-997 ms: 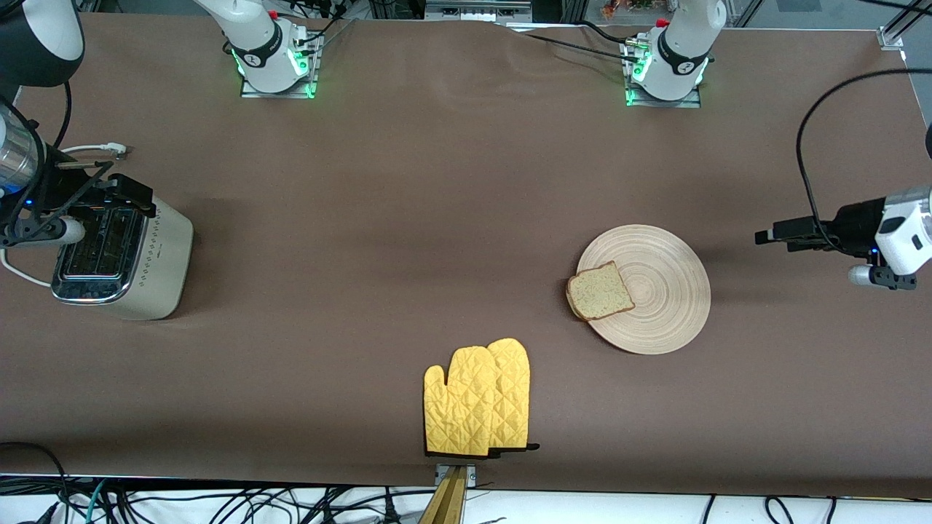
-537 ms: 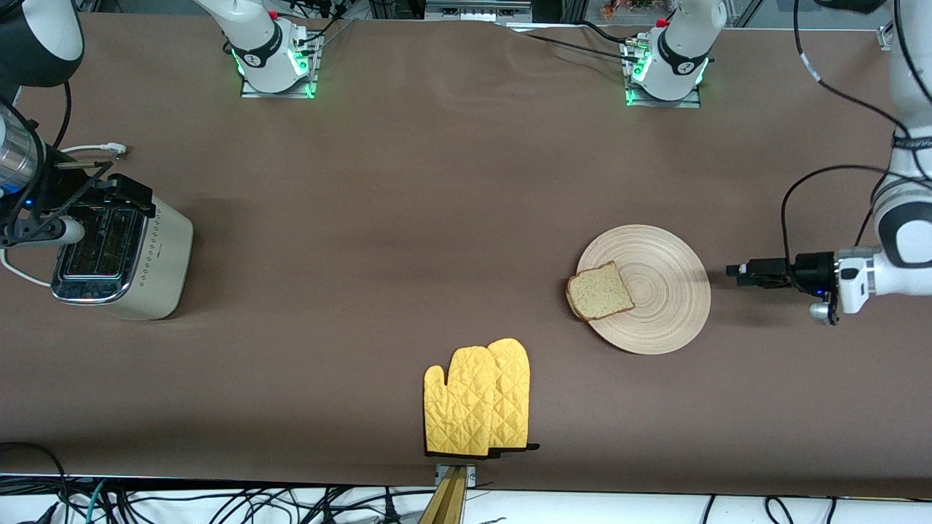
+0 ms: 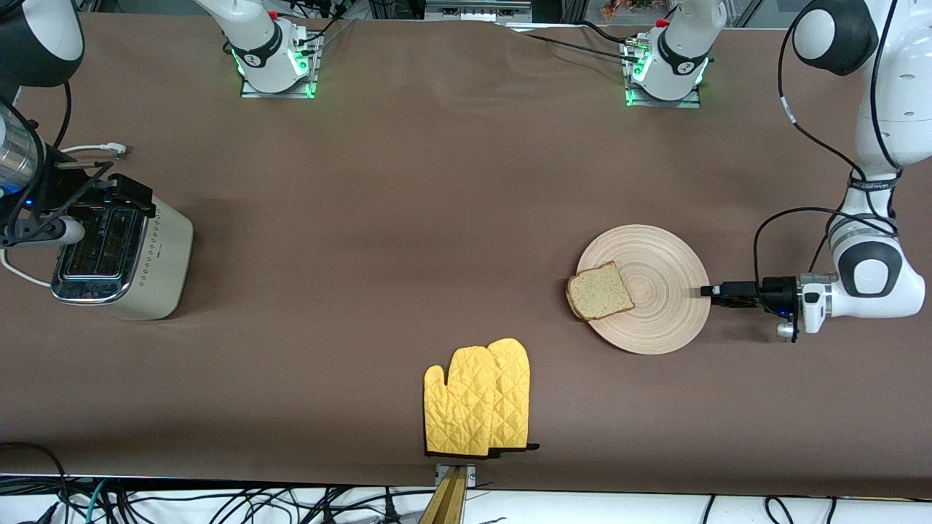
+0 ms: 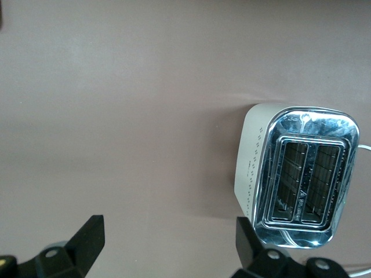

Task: Move plate and put bread in toaster
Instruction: 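Close the left gripper on the wooden plate rim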

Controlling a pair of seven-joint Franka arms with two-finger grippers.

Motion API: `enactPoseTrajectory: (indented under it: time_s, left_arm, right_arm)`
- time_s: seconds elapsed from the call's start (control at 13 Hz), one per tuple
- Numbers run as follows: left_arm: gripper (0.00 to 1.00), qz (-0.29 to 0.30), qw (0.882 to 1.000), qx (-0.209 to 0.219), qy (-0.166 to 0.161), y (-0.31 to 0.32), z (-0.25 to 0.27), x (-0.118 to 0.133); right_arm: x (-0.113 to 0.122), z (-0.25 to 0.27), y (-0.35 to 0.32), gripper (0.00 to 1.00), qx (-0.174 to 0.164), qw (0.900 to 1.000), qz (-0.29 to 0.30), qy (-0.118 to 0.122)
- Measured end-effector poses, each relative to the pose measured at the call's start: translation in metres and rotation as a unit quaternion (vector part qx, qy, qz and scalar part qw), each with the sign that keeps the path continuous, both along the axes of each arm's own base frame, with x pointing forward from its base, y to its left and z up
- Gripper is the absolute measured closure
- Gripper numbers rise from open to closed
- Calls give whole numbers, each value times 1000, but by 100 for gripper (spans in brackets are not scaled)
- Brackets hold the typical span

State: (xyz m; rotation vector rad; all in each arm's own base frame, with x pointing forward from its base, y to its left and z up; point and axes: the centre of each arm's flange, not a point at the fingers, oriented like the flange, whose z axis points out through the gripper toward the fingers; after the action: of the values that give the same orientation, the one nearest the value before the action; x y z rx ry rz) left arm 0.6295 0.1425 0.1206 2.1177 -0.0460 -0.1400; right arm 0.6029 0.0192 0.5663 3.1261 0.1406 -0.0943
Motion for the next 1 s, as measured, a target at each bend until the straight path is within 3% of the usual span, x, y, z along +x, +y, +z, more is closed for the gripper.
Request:
enactPoseTrajectory:
  time_s: [0.54, 1.0]
  left_arm:
    - [87, -42, 998, -19, -37, -11, -14, -4]
    - [91, -61, 997, -54, -17, -26, -10, -7]
  right_arm:
    - [0, 0, 3, 0, 0, 1000, 3, 0]
    - [0, 0, 2, 0, 0, 1000, 1, -1]
